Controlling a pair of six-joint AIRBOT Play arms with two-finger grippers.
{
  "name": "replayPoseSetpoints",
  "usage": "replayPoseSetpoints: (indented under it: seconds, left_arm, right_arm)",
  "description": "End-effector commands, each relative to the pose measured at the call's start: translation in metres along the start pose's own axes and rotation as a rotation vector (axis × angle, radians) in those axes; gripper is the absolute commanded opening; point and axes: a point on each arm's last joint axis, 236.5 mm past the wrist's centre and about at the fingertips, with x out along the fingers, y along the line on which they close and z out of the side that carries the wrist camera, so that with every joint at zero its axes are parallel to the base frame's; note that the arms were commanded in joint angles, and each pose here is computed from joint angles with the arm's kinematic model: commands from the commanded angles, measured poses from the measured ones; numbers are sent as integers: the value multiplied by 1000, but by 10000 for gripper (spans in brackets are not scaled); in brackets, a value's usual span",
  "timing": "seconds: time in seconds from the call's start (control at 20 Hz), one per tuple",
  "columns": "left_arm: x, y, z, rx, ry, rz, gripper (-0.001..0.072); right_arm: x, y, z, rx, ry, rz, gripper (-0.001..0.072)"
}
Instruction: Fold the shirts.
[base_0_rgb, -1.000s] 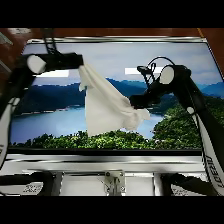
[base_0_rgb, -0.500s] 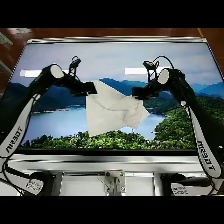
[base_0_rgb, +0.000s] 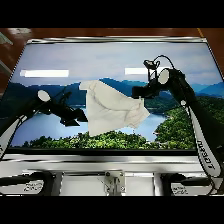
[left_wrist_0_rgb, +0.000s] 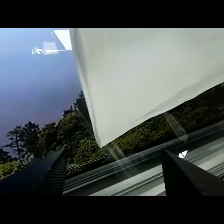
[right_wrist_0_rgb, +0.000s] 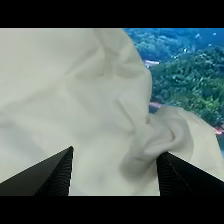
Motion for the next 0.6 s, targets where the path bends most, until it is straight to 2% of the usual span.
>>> replayPoseSetpoints:
  seconds: [0.0,0.1,0.2,0.55]
  left_arm:
    - [30,-1,-17,-65,8,-47,719]
    - [45,-9,-25,-37,32,-37,719]
    - [58,-13,-28,-14,35,-20,718]
    - [76,-15,-20,-68,-1,-4,701]
  right_arm:
    - [0,-6,-8,-123,35,-22,630]
    - [-5,-43,-24,-205,119,-164,629]
    - [-17,-82,-37,-202,191,-249,628]
    - [-51,-140,-53,213,170,-19,629]
